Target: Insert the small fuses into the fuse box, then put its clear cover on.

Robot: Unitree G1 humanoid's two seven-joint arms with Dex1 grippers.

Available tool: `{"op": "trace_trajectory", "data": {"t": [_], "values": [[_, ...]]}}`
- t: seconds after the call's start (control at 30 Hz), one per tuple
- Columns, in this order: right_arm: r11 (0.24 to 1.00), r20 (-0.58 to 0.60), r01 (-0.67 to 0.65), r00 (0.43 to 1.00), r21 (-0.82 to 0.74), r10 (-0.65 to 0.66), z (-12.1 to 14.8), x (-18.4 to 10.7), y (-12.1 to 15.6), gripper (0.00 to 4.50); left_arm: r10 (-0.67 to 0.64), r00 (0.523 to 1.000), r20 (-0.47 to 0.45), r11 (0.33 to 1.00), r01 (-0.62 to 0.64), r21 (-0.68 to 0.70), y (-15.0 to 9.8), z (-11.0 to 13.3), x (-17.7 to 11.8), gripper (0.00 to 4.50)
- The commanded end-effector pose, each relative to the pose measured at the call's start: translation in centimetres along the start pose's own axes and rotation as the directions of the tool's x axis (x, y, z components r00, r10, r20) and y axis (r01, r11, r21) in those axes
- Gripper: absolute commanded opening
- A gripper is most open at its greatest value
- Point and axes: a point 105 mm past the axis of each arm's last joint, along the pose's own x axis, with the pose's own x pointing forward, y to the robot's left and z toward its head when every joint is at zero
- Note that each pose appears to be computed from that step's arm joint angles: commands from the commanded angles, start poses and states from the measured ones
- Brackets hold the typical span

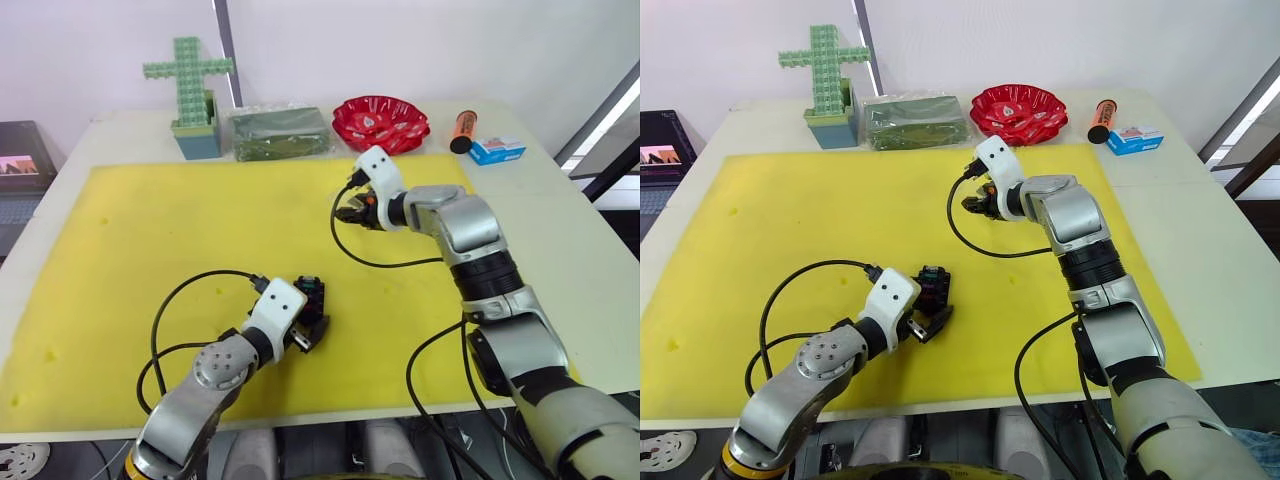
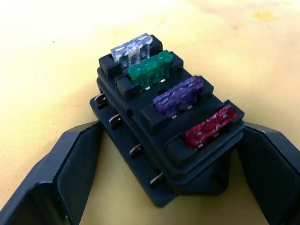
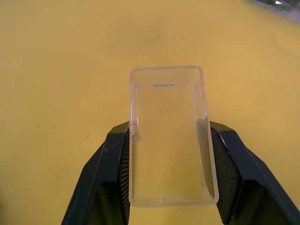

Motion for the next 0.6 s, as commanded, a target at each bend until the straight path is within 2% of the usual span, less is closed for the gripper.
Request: {"op": "trace_trajectory", "data": {"t": [0.03,0.1,0.13,0.2,0.3,0.47,0.6], "values": [[1.000,0.066,0.015,0.998,-0.025,-0.013,1.9,-0.9,-0.2,1.82,0.066,0.997,-0.046,0.998,-0.067,-0.015,0.2,-0.9,0.2,4.50],[1.000,0.066,0.015,0.998,-0.027,-0.013,1.9,-0.9,-0.2,1.82,0.116,0.992,-0.045,0.993,-0.117,-0.023,0.6,-0.9,0.1,4.50],[0.999,0.066,0.015,0.998,-0.029,-0.013,1.9,-0.8,-0.1,1.82,0.139,0.989,-0.044,0.990,-0.140,-0.023,0.9,-0.9,0.0,4.32],[0.999,0.067,0.012,0.998,-0.030,-0.010,1.9,-0.8,0.0,1.82,0.180,0.983,-0.043,0.983,-0.181,-0.021,1.4,-0.8,-0.2,3.93],[0.999,0.067,0.005,0.998,-0.033,-0.003,1.9,-0.8,0.2,1.82,0.225,0.974,-0.038,0.974,-0.226,-0.015,2.3,-0.7,-0.7,3.02],[0.999,0.066,0.001,0.998,-0.033,0.001,1.8,-0.7,0.3,1.82,0.250,0.968,-0.035,0.968,-0.250,-0.007,3.4,-0.6,-1.5,3.02],[0.999,0.072,0.000,0.997,-0.033,0.003,1.9,-0.6,0.4,1.82,0.148,0.989,-0.011,0.989,-0.148,0.008,3.3,-0.1,-1.2,3.02]]}}
